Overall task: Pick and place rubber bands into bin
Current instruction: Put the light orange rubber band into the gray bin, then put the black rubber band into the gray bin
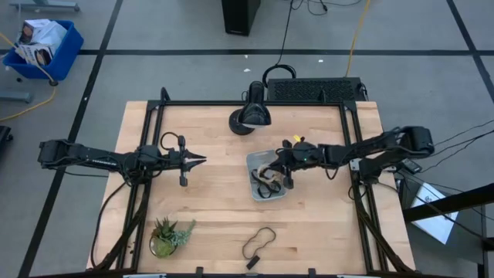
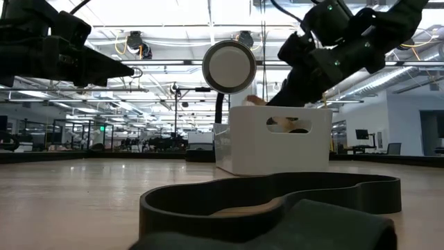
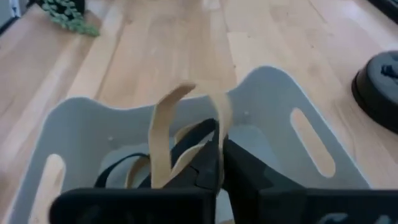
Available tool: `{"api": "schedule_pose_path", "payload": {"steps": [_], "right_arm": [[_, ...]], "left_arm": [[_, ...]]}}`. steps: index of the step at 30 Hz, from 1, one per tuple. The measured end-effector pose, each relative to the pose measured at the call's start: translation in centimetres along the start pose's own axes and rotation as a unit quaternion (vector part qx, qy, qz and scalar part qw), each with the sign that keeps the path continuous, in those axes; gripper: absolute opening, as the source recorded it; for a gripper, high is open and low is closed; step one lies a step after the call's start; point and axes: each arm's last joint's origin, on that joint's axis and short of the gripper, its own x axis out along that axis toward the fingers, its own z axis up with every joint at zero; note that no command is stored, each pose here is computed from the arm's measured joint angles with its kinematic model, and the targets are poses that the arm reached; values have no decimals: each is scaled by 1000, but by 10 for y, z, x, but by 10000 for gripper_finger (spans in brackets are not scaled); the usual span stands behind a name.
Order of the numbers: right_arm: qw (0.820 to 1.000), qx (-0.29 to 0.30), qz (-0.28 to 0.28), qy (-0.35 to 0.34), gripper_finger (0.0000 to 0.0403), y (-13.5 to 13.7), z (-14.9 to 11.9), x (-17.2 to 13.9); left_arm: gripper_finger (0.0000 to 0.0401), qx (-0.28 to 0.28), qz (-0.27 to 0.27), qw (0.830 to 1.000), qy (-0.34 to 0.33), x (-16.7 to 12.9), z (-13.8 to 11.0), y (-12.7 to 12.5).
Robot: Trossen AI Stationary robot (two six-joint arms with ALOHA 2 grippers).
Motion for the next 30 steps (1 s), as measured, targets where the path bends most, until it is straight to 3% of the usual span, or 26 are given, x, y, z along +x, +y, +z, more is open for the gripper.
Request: {"api": "schedule_pose_path", "payload": {"steps": [10,14,18,23,30], "right_arm": [[999,-15,2,-48,180,1,11,-4],[994,-54,3,-93,200,4,29,-22],[983,-99,-5,-156,153,6,48,-56],[968,-129,-21,-213,24,7,62,-104],[972,-105,-80,-192,6,5,49,-143]], "left_arm": [[47,6,-1,1000,4,0,-1,0],[47,5,-1,1000,4,0,-1,0],[47,6,-3,1000,13,0,-3,-1],[47,7,-5,1000,29,0,-6,-1],[47,-14,34,999,38,0,-6,1]]}}
